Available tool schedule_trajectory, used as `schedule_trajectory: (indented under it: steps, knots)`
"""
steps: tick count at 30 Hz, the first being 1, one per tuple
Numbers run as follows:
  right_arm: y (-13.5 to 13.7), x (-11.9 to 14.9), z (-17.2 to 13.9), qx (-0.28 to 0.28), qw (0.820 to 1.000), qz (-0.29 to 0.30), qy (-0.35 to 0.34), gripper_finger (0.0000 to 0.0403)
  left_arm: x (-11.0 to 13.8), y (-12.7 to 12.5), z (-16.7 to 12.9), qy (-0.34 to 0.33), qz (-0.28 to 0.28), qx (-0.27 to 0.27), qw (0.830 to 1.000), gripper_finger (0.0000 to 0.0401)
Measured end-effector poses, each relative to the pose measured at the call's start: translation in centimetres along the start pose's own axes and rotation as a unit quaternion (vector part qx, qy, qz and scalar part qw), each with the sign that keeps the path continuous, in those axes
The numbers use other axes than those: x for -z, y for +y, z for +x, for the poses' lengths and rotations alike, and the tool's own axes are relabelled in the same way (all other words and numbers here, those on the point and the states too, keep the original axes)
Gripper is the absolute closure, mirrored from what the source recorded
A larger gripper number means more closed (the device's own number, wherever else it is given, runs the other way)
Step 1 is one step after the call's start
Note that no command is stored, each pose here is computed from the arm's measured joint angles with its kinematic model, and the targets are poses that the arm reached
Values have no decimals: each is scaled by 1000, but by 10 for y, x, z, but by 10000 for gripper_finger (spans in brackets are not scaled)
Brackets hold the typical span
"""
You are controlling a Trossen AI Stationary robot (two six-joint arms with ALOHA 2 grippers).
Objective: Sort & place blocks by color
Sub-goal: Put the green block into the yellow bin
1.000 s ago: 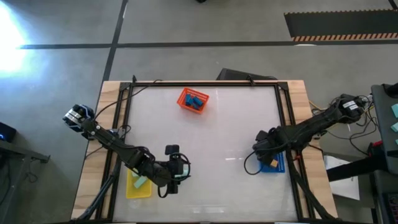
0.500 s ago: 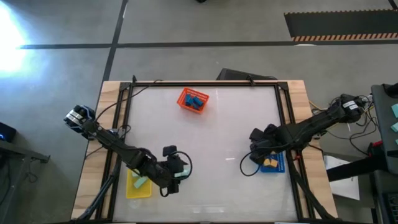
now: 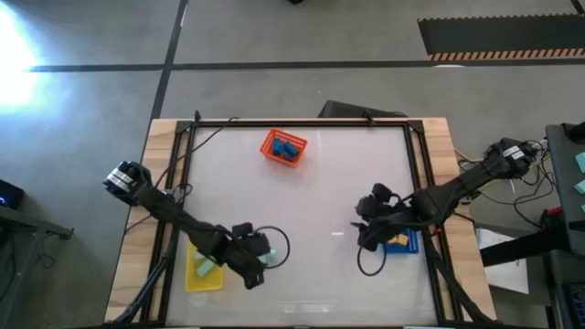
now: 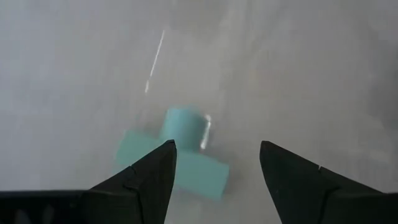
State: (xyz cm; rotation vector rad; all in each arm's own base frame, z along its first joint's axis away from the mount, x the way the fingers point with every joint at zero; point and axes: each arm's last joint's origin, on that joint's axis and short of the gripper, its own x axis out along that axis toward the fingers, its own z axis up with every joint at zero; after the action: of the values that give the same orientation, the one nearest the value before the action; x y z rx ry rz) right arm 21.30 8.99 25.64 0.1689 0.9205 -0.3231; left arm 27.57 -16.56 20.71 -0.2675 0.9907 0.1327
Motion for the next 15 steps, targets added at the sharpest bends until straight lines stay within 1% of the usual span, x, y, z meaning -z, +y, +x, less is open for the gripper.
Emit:
schedule_trajectory:
  steps: [3, 5, 8, 9, 12, 15]
  knots:
    - [7, -2, 0, -11, 999, -24, -39, 175, 2, 6, 0, 21, -116, -30, 993, 186]
    - [10, -4, 0, -14, 997, -40, -61, 175, 2, 4, 3, 18, -163, -25, 986, 186]
    - [13, -8, -1, -17, 994, -61, -87, 175, 3, 1, 11, 35, -184, -14, 982, 186]
    - [13, -9, -1, -20, 993, -65, -93, 175, 4, 0, 13, 41, -190, -18, 981, 186]
    - [15, -11, -1, -24, 992, -77, -101, 175, 6, -3, 23, 70, -182, -42, 980, 186]
    - [15, -11, -1, -25, 991, -86, -104, 175, 2, -8, 27, 85, -177, -57, 979, 186]
